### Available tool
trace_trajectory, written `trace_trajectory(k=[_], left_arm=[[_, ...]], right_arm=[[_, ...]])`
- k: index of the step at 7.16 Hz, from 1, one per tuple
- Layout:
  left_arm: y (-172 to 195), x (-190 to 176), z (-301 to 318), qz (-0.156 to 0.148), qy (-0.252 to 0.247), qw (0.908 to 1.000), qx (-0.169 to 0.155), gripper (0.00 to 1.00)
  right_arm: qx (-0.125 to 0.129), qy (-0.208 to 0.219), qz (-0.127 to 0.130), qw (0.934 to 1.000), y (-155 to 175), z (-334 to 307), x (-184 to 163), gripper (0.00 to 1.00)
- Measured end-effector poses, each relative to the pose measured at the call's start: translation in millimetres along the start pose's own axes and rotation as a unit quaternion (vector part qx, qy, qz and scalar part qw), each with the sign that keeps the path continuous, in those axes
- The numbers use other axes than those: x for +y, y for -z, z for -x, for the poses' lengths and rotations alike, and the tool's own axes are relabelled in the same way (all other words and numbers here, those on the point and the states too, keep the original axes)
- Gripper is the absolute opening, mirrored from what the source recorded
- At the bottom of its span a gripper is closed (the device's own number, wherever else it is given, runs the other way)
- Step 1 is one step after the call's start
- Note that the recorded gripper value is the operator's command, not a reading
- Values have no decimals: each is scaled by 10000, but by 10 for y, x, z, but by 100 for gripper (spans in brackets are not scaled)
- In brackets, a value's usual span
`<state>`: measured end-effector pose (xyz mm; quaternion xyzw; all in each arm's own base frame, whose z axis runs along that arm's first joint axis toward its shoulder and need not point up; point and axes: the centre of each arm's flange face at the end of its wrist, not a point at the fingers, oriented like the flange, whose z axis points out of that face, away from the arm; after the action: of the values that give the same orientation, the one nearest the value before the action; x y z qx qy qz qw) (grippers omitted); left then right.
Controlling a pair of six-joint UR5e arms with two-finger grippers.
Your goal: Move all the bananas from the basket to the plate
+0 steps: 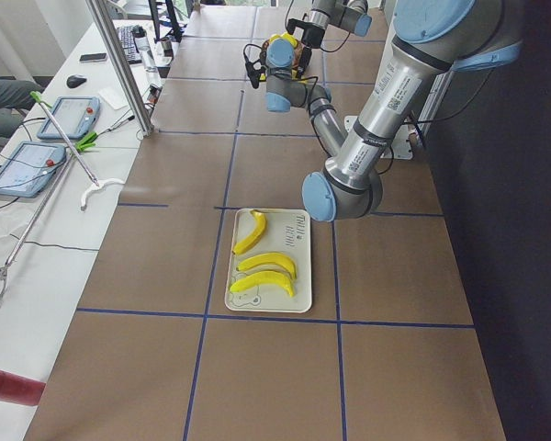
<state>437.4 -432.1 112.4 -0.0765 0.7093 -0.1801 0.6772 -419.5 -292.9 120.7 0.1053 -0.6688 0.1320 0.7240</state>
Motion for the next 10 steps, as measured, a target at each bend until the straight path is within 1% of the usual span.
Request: trace_trajectory(k=[2, 3, 4, 5, 6, 7, 8, 9, 10], left_arm=[[89, -175, -11, -152, 15, 9999, -20, 0], [124, -319, 38, -274, 22, 9996, -111, 0], [152, -498, 169, -426, -14, 9984, -370, 0], [267, -737, 390, -635, -61, 9948, -789, 0], [520, -975, 673, -870, -183, 9886, -1215, 0], [870, -1139, 1106, -1045, -436, 9794, -1672, 0], [1190, -1248, 1619, -1158, -656, 9682, -2119, 0], [1466, -1366, 2162, -1305, -821, 9536, -2585, 0], [1660, -1459, 2630, -1455, -969, 9372, -3018, 0]], right_arm=[[-36, -2, 34, 10000, 151, -13, -8, 100], [-20, -5, 88, 10000, 256, -67, -36, 100], [42, -23, 198, 9998, 409, -174, -133, 100], [159, -63, 315, 9994, 593, -319, -341, 100], [321, -114, 381, 9987, 778, -480, -640, 100], [569, -89, 416, 9975, 963, -664, -992, 100], [931, 84, 424, 9947, 1113, -848, -1303, 100], [1398, 356, 424, 9886, 1232, -1037, -1573, 100], [1843, 680, 467, 9794, 1303, -1206, -1777, 100]])
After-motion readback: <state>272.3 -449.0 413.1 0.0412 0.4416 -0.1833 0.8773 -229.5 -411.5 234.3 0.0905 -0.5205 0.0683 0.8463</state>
